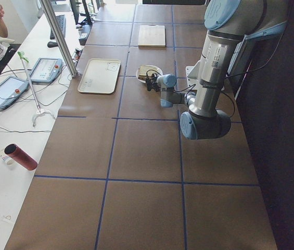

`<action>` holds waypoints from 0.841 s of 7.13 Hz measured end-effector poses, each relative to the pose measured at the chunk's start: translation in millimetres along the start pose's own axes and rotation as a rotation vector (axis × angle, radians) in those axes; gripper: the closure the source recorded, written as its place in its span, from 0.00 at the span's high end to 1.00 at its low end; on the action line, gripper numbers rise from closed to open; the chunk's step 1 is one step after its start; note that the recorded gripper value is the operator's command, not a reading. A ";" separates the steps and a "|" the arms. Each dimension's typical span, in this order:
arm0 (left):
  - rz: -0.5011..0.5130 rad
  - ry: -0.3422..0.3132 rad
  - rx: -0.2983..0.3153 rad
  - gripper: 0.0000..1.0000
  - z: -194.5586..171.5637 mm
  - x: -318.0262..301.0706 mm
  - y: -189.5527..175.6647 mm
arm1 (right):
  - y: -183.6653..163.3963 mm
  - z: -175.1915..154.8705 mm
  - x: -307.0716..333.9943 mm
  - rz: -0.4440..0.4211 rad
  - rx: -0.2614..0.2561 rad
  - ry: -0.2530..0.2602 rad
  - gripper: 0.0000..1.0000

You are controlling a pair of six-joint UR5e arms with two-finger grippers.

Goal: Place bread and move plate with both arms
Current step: 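Slide the plate with the left gripper onto the bear tray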

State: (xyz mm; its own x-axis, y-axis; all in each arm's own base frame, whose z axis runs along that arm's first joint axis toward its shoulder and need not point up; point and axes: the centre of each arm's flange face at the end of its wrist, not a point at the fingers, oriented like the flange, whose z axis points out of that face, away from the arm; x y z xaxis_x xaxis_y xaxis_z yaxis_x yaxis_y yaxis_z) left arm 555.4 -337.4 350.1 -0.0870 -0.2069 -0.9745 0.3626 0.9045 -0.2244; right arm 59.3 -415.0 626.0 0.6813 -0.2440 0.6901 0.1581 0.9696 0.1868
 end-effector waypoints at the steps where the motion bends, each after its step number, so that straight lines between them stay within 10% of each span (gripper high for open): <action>1: -0.001 0.018 -0.006 0.05 -0.3 3.4 2.8 | 0.0 0.1 0.1 0.000 0.000 0.000 1.00; 6: -0.031 0.214 -0.034 0.00 -24.1 17.9 1.0 | 0.0 0.1 0.2 0.005 0.000 0.001 1.00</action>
State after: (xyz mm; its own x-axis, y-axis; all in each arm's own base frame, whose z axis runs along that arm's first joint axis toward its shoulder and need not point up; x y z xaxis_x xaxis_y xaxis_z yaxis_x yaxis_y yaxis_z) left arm 531.9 -331.2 332.6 -0.2939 -0.1538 -0.9434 0.3260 0.9117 -0.2502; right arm 59.4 -415.0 626.2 0.6828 -0.2389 0.6905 0.1547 0.9709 0.1829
